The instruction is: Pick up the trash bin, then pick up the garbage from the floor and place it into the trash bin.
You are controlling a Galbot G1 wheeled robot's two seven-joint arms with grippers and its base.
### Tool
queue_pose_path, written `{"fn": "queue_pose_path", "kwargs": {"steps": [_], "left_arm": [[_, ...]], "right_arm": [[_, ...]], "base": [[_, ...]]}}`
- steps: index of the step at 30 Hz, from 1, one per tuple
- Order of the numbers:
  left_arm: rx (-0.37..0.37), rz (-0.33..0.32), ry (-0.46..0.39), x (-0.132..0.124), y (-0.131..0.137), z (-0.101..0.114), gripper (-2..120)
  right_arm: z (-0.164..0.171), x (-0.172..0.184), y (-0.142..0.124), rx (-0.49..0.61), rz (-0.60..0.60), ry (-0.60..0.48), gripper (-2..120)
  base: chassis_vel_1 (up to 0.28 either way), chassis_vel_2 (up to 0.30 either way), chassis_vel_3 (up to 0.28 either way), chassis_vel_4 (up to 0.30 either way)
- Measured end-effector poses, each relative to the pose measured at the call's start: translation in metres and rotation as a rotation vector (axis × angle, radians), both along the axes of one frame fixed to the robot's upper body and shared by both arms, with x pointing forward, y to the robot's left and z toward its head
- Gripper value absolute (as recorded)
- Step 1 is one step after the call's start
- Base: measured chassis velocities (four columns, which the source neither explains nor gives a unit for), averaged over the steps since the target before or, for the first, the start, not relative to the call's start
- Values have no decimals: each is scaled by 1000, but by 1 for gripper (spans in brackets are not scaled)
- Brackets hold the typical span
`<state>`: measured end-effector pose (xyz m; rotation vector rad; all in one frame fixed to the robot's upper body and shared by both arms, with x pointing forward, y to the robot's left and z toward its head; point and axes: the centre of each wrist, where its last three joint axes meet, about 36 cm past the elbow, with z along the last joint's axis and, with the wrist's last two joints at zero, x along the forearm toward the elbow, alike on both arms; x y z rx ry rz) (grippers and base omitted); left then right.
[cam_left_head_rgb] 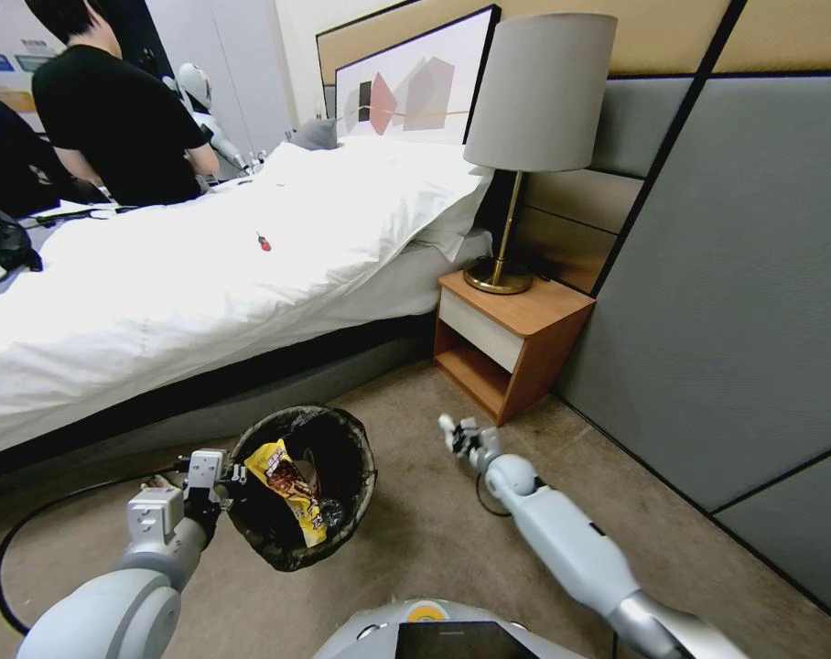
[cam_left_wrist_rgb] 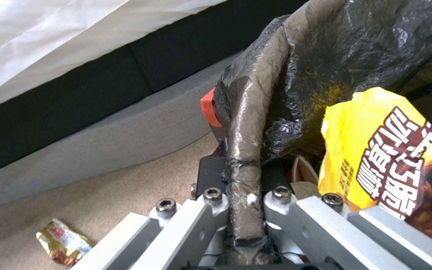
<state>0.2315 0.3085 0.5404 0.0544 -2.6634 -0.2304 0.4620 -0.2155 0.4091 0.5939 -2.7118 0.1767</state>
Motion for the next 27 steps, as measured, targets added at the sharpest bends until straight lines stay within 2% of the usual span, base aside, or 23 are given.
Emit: {"fn": "queue_pose_path", "kwargs": {"steps": [1, 3, 4, 7, 8, 14, 20, 27], "left_arm": [[0, -3, -2, 1, 0, 0, 1], [-1, -5, -2, 1, -1, 0, 1], [-1, -5, -2, 1, -1, 0, 1], [0, -7, -2, 1, -1, 1, 1], [0, -7, -2, 1, -1, 1, 1], [2, -9, -3, 2, 0, 1, 1], [0, -11, -5, 2, -1, 1, 1], [1, -18, -7, 3, -2, 2, 1]], "right_arm": [[23, -5, 2, 11, 40, -39, 0], [49, -11, 5, 31, 90, -77, 0], [49, -11, 5, 31, 90, -77, 0], [83, -18, 16, 75, 162, -138, 0], [83, -18, 16, 75, 162, -138, 0], [146, -33, 44, 189, 318, -215, 0], [180, -51, 61, 266, 447, -200, 0], [197, -76, 82, 325, 605, -133, 0]], "base": [[0, 0, 0, 0], [0, 0, 0, 0], [0, 0, 0, 0], [0, 0, 0, 0], [0, 0, 0, 0], [0, 0, 0, 0], [0, 0, 0, 0], [0, 0, 0, 0]]}}
